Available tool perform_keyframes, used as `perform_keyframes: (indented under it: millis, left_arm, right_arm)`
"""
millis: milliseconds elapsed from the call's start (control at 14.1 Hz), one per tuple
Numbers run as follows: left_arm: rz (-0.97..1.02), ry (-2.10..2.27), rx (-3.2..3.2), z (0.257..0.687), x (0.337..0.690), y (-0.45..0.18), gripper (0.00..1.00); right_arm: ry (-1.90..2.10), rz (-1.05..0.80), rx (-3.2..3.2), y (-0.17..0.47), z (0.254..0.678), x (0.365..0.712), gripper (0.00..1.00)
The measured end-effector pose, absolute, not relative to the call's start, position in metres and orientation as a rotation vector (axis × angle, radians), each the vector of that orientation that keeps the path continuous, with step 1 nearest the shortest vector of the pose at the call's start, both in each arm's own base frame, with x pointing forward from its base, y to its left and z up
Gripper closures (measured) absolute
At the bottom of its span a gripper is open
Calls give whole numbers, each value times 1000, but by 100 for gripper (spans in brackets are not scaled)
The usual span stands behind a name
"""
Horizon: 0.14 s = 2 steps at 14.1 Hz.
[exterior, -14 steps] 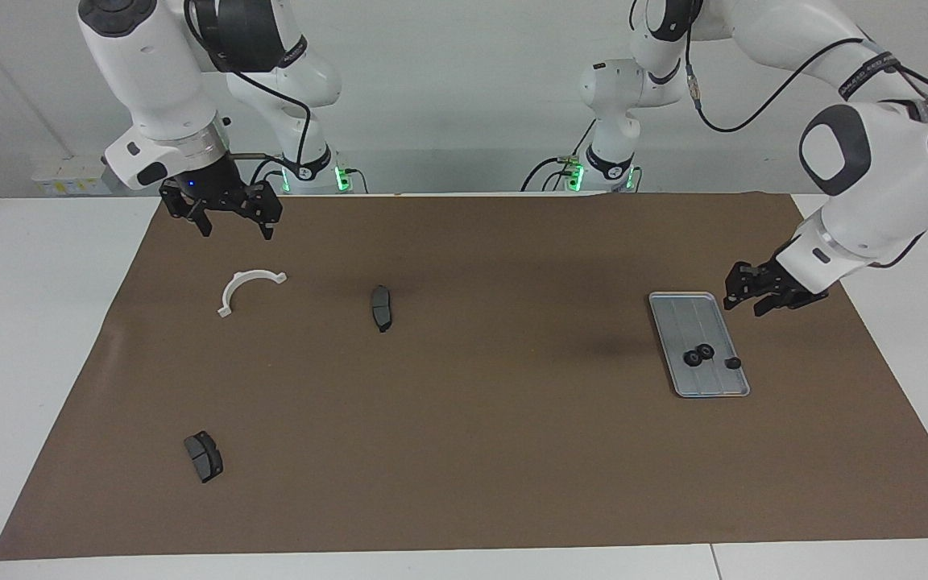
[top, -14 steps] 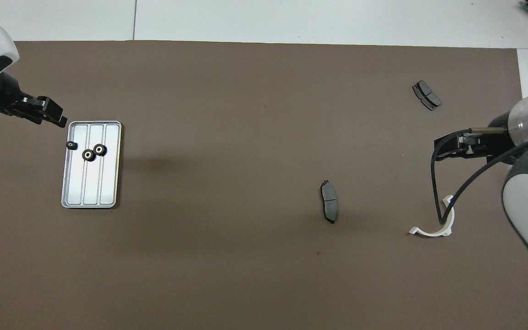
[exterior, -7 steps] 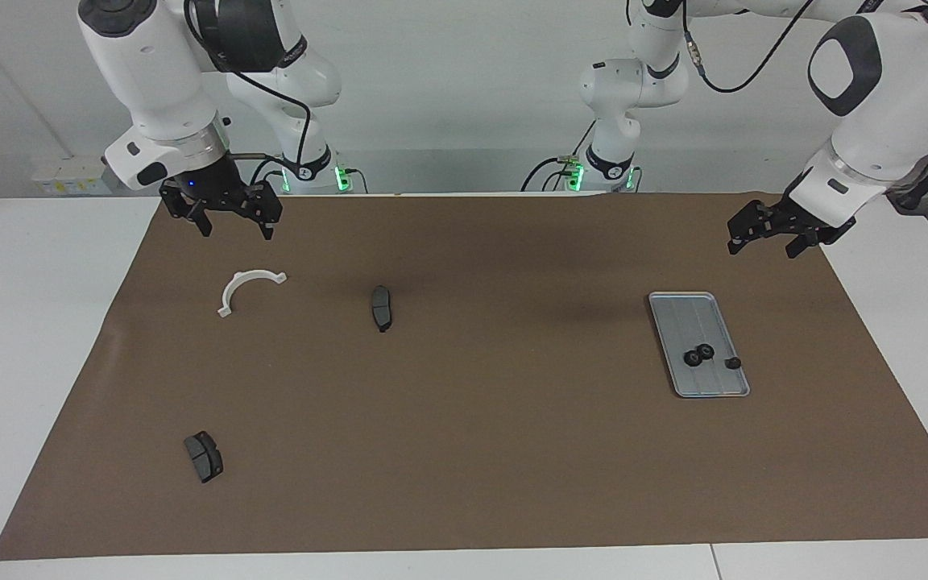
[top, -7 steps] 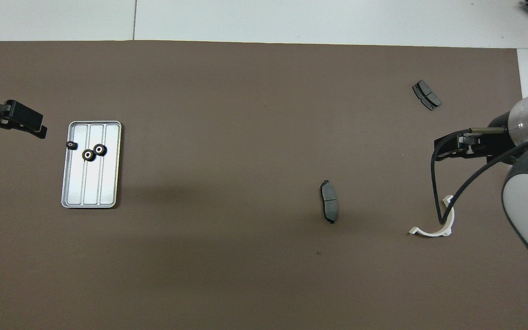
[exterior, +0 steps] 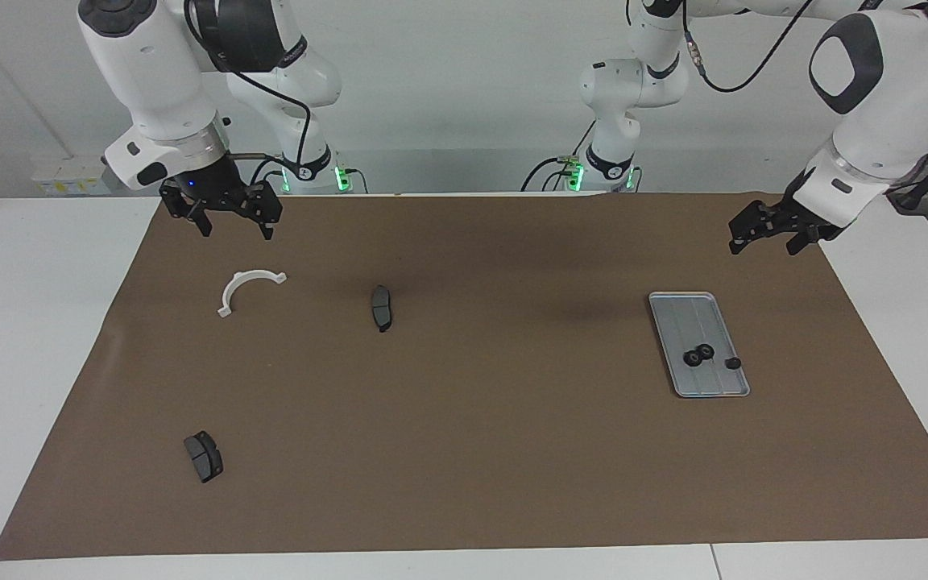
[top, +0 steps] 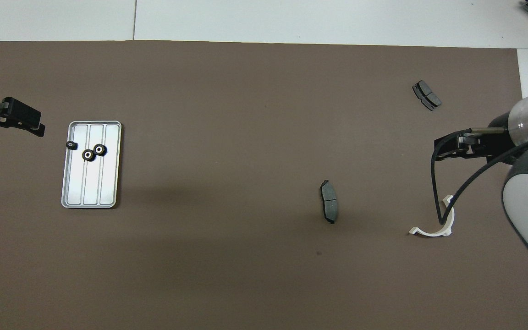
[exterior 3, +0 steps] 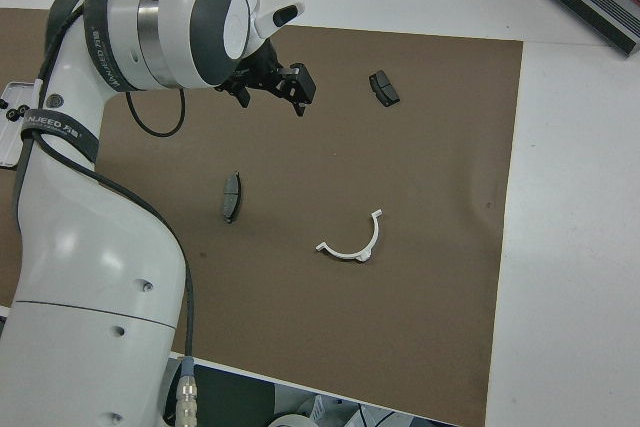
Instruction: Pick bearing gear from pile to tray
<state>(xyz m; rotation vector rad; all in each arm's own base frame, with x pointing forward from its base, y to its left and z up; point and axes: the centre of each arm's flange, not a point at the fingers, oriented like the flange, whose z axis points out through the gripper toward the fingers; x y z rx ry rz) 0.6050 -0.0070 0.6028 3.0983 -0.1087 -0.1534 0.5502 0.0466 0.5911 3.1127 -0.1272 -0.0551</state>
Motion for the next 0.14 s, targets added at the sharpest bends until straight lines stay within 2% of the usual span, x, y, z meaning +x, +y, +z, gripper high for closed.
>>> perform_keyframes:
  millis: [142]
  left_arm:
    - [-123, -109, 3102, 612, 605, -7, 0]
  right_arm:
    - [-127, -55, 3113, 47, 591, 550, 0]
